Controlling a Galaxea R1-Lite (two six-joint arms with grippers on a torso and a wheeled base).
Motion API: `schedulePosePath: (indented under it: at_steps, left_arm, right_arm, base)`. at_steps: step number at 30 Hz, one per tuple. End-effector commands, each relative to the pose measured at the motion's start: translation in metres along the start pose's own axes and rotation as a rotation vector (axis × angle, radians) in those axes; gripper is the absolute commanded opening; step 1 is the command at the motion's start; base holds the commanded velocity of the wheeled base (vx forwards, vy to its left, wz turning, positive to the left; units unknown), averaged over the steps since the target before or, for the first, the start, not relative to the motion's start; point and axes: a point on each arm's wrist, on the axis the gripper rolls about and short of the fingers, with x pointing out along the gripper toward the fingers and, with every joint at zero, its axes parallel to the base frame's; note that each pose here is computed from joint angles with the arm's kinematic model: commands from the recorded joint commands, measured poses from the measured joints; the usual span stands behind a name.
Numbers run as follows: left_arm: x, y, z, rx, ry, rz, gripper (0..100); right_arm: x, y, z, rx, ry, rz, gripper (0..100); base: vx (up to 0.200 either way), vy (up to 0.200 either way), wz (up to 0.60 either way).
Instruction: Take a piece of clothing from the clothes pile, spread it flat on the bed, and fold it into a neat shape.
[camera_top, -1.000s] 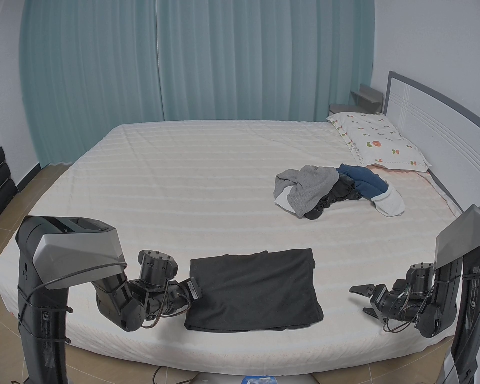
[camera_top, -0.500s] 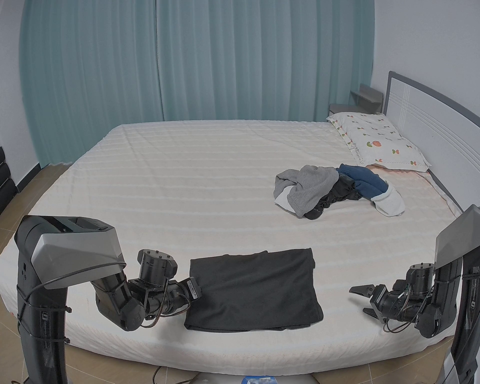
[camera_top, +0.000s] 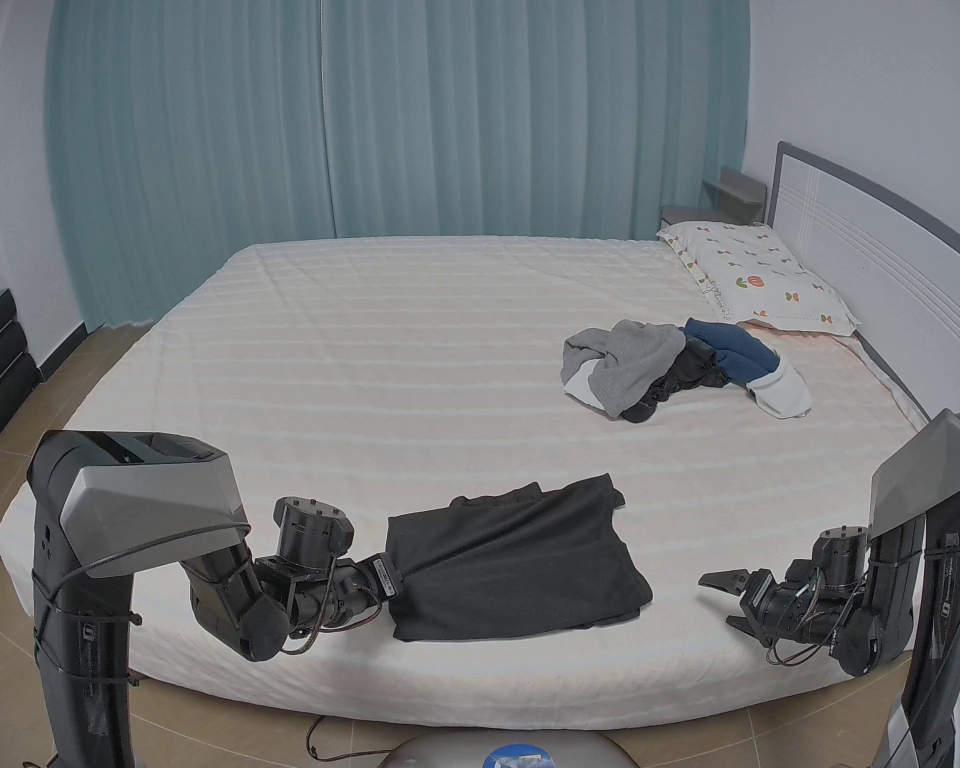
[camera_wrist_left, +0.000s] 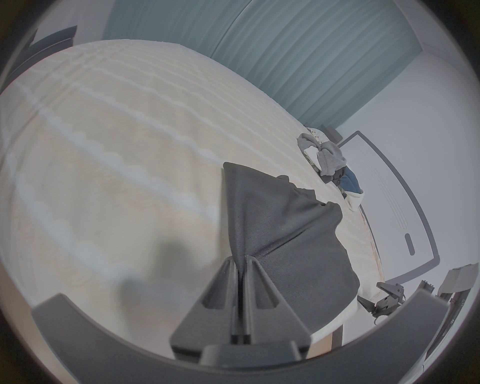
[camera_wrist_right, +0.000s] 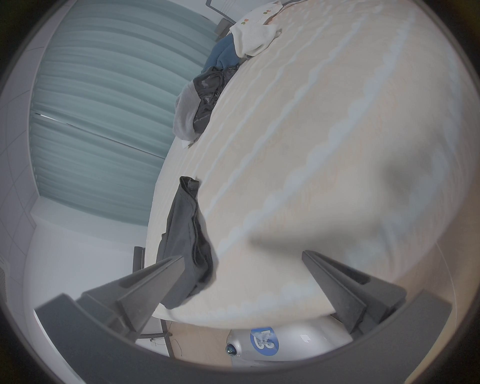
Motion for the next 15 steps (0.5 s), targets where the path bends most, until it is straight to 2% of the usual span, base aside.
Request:
schedulePosePath:
  at_steps: [1,3,7,15]
  left_arm:
    - [0.001,0.0,0.003,-0.005,-0.011,-0.003,0]
    - [0.006,-0.002,0.01,-0.011,-0.033,-0.015,0]
    - [0.019,-0.001,0.021,-0.073,-0.105,0.016,0]
    - [0.02,0.0,0.023,-0.078,-0.109,0.02,0]
  right_arm:
    - [0.0,0.0,0.0,-0.003,-0.004,0.005,100]
    - [0.001,0.001,0.0,-0.004,-0.003,0.006,100]
    - [0.001,0.001,-0.001,-0.006,-0.001,0.008,100]
    - [0.001,0.002,-0.001,-0.006,-0.001,0.01,100]
  base:
    - [-0.2,0.2,0.0]
    - [-0.2,0.2,0.0]
    - [0.0,0.0,0.0]
    - [0.0,0.0,0.0]
